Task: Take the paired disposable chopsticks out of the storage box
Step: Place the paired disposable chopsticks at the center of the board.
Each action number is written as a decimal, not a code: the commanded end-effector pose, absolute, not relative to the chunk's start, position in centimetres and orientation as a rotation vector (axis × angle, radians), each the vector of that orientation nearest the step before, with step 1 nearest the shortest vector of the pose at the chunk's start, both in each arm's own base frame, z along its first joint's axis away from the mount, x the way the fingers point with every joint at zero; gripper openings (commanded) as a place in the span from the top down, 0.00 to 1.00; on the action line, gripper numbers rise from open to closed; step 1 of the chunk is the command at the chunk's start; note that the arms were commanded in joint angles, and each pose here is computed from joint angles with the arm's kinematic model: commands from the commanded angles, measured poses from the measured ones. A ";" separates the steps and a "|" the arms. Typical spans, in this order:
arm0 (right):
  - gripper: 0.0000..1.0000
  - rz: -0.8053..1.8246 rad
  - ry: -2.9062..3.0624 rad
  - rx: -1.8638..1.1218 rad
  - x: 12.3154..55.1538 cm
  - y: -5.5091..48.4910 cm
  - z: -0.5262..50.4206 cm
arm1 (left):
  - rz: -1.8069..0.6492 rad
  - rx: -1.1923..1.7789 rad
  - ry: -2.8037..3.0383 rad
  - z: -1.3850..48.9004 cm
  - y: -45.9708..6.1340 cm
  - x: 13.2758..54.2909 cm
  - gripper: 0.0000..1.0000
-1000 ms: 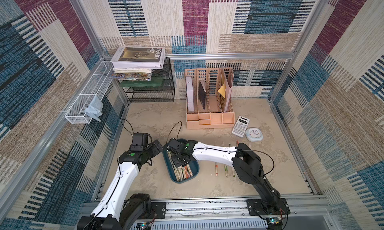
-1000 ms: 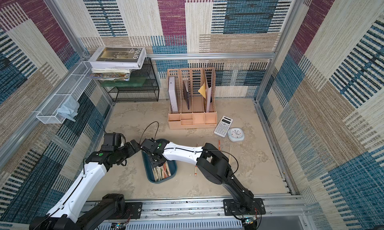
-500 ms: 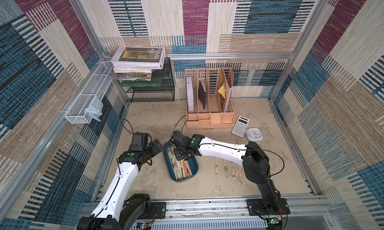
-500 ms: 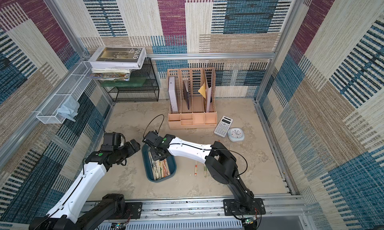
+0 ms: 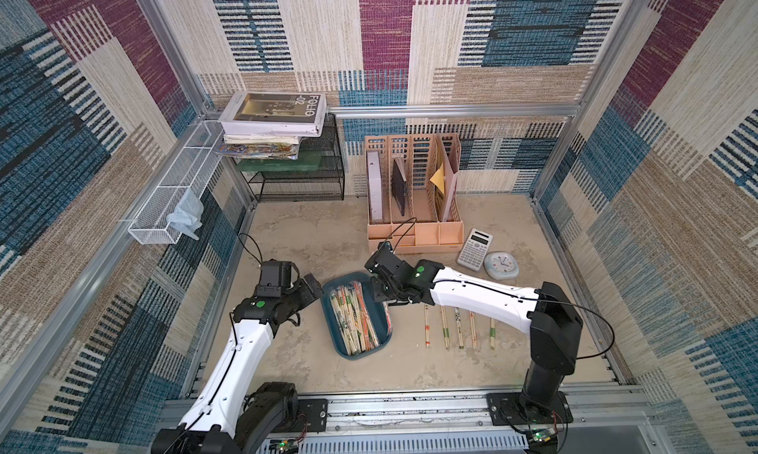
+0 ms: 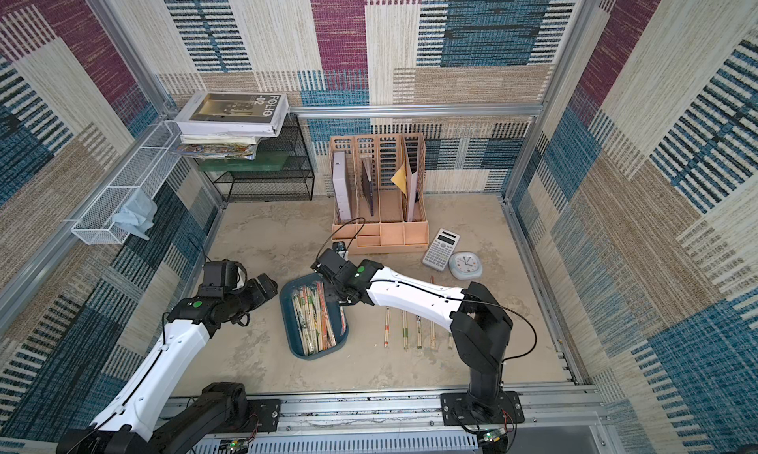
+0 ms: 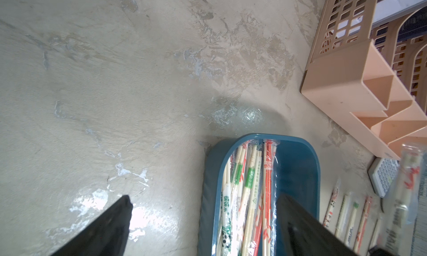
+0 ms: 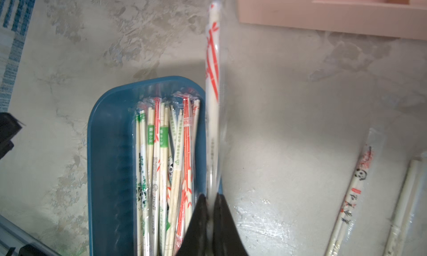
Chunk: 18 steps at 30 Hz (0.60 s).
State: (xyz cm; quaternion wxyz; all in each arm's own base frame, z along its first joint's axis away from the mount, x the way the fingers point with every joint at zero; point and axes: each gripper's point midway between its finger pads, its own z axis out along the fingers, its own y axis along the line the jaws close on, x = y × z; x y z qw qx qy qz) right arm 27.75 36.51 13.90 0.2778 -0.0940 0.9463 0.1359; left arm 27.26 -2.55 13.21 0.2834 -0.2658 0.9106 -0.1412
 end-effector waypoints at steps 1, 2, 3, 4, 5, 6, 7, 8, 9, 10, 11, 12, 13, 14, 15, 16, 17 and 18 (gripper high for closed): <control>0.92 0.358 2.519 -0.096 28.7 34.5 13.4 | -0.420 -0.712 2.437 13.2 -3.1 27.2 0.01; 0.92 0.351 2.526 -0.073 28.6 34.0 12.8 | -0.427 -0.716 2.438 13.1 -3.2 27.1 0.01; 0.92 0.343 2.532 -0.055 28.6 33.6 12.3 | -0.434 -0.716 2.435 13.1 -3.3 27.0 0.01; 0.92 0.328 2.536 -0.039 28.5 33.2 11.7 | -0.438 -0.716 2.434 13.1 -3.4 27.0 0.01; 0.92 0.309 2.544 -0.021 28.6 32.8 11.1 | -0.441 -0.716 2.433 13.0 -3.5 26.9 0.00; 0.91 0.300 2.553 -0.014 28.6 32.6 10.4 | -0.445 -0.715 2.432 13.1 -3.6 26.9 0.01; 0.92 0.286 2.560 -0.008 28.6 32.3 9.8 | -0.449 -0.712 2.432 13.1 -3.8 26.9 0.01; 0.91 0.273 2.570 0.000 28.7 32.1 9.2 | -0.450 -0.707 2.432 13.1 -3.9 26.9 0.01; 0.91 0.258 2.579 0.004 28.7 31.9 8.6 | -0.449 -0.705 2.433 13.1 -4.1 26.9 0.00; 0.91 0.249 2.583 0.009 28.9 31.8 8.3 | -0.450 -0.701 2.436 13.1 -4.2 26.8 0.01; 0.91 0.234 2.591 0.014 28.9 31.6 7.7 | -0.449 -0.695 2.438 13.1 -4.3 26.8 0.01; 0.91 0.227 2.598 0.016 28.9 31.4 7.2 | -0.447 -0.692 2.442 13.0 -4.4 26.8 0.01; 0.91 0.219 2.607 0.018 29.0 31.3 6.8 | -0.447 -0.690 2.444 12.9 -4.5 26.8 0.01; 0.91 0.218 2.616 0.016 29.0 31.3 6.3 | -0.444 -0.685 2.446 12.9 -4.6 26.8 0.01; 0.90 0.218 2.625 0.011 28.9 31.3 5.9 | -0.445 -0.684 2.444 12.9 -4.7 26.9 0.01; 0.90 0.215 2.632 0.007 28.8 31.4 5.6 | -0.446 -0.683 2.446 12.8 -4.8 26.9 0.01; 0.89 0.214 2.639 0.004 28.8 31.5 5.3 | -0.447 -0.681 2.448 12.8 -4.9 26.9 0.01; 0.89 0.212 2.646 -0.002 28.7 31.5 5.0 | -0.448 -0.676 2.449 12.8 -5.0 27.0 0.01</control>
